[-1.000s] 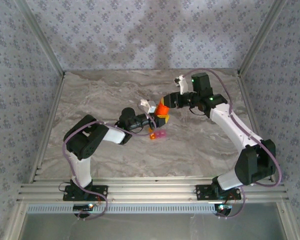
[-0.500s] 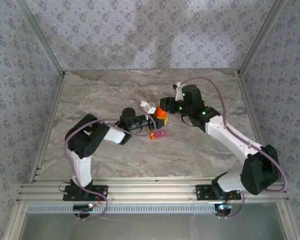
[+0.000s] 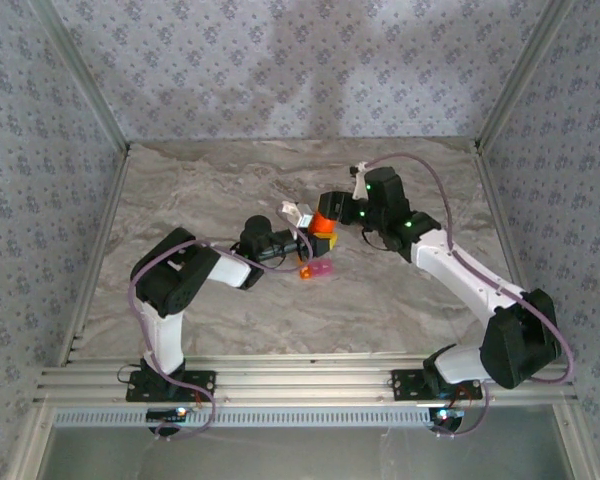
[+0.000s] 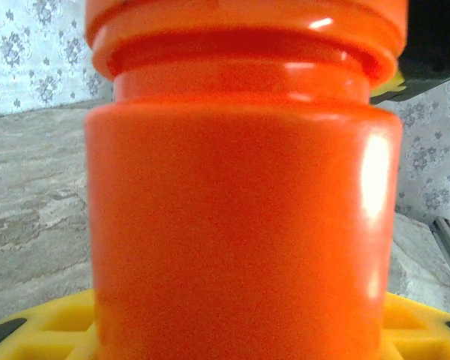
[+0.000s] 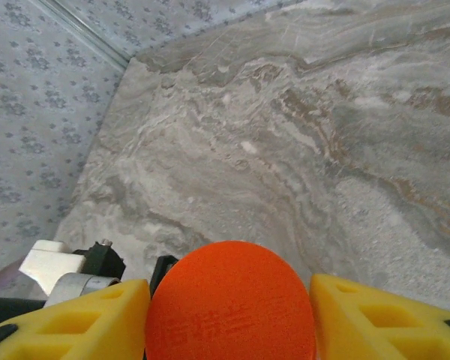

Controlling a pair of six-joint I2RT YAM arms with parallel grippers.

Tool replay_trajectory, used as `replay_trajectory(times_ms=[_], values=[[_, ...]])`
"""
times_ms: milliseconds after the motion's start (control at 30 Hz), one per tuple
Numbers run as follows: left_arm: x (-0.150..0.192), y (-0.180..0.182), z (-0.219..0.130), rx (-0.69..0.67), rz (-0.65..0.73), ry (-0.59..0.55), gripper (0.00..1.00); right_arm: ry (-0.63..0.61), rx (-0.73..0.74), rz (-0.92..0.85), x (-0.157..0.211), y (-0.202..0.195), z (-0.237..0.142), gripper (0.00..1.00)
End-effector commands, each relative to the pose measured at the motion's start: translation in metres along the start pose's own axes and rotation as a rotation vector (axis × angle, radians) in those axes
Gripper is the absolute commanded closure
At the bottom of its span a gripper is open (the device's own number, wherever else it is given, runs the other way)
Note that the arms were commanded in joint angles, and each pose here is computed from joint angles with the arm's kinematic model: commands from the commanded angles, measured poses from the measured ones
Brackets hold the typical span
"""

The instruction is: Sort the pills into containers

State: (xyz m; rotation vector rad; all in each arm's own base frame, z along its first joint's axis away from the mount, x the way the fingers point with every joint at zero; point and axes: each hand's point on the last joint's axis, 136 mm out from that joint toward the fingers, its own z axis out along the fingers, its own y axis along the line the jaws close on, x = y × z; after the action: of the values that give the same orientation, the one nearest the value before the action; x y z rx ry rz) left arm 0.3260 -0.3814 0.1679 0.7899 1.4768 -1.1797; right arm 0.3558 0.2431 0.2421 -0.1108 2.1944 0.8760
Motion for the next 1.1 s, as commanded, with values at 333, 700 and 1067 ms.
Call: replay_trajectory(times_ms=[333, 700, 1067], values=[[-0.036, -0.013, 0.004, 0.040, 0.065, -0.101, 1.00, 0.088, -0.132, -0.261, -0.026, 0.024, -0.036, 0.28], [-0.036, -0.014, 0.003, 0.045, 0.065, -0.098, 1.00, 0.183, -0.179, -0.294, -0.015, 0.014, -0.015, 0.27], [-0.036, -0.015, 0.003, 0.048, 0.066, -0.095, 1.00, 0.221, -0.173, -0.292, -0.007, 0.012, -0.005, 0.32]])
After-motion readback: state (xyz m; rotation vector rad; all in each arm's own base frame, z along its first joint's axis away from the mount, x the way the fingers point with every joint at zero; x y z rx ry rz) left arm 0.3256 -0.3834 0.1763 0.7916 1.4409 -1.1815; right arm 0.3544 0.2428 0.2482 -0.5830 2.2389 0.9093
